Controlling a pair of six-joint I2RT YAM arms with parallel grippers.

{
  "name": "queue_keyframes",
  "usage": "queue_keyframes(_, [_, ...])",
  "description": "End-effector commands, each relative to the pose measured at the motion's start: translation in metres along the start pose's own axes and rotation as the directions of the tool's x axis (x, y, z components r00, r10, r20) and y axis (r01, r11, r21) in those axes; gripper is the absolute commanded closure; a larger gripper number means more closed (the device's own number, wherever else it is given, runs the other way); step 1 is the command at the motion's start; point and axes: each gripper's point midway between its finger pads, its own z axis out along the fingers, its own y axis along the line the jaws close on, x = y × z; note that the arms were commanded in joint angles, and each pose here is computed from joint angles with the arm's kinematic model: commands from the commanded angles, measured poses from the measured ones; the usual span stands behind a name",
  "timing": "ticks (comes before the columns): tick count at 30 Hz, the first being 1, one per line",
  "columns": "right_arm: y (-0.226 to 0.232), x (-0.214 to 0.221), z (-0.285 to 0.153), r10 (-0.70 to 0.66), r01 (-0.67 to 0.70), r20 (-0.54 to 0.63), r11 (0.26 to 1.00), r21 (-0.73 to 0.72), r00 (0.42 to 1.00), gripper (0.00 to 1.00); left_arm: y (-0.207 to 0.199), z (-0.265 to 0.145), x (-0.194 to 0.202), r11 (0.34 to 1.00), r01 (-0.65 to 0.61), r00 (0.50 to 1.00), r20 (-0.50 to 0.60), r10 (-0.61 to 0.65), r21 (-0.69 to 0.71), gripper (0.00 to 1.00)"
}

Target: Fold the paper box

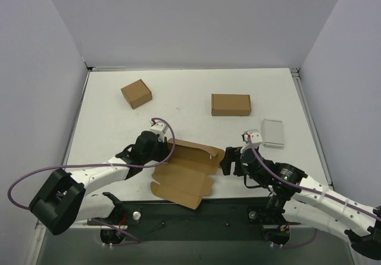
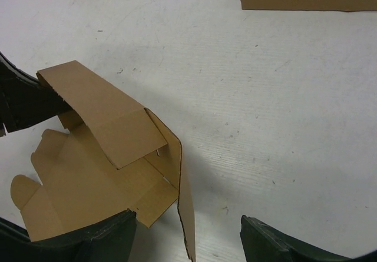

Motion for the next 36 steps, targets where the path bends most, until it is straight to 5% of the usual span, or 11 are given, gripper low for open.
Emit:
queue_keyframes(1, [0.004, 0.006, 0.014, -0.037, 0.037, -0.013, 0.999, 0.001, 0.999, 0.29, -0.005, -0.005, -0.013, 1.0, 0.002, 1.0, 0.016, -0.003, 0.019, 1.0])
queue_keyframes(5, [0.006, 0.011, 0.026, -0.054, 0.054, -0.028, 0.998, 0.014, 0.998, 0.38, -0.008, -0.005, -0.012, 0.999, -0.006, 1.0, 0.011, 0.006, 0.045, 1.0])
queue_keyframes(8, [0.01, 0.009, 0.029, -0.072, 0.072, -0.031, 0.997, 0.007, 0.997, 0.73, -0.01, -0.004, -0.013, 0.998, -0.012, 1.0, 0.013, 0.011, 0.059, 1.0])
queue_keyframes(12, [0.012, 0.007, 0.029, -0.08, 0.081, -0.039, 0.997, 0.007, 0.996, 1.0, -0.005, -0.004, -0.016, 1.0, -0.01, 1.0, 0.024, 0.01, 0.029, 1.0])
queue_keyframes(24, [0.016, 0.006, 0.023, -0.068, 0.069, -0.047, 0.997, 0.031, 0.997, 1.0, 0.036, -0.009, -0.02, 0.971, 0.09, 0.995, 0.066, -0.077, -0.221, 1.0])
queue_keyframes(34, [0.021, 0.008, 0.025, -0.062, 0.064, -0.047, 0.997, 0.032, 0.997, 1.0, 0.005, -0.004, -0.022, 0.989, 0.089, 0.992, 0.098, -0.077, -0.117, 1.0])
queue_keyframes(36, [0.021, 0.008, 0.026, -0.052, 0.054, -0.047, 0.998, 0.035, 0.998, 0.81, 0.006, -0.004, -0.021, 0.985, 0.07, 0.993, 0.102, -0.054, -0.157, 1.0])
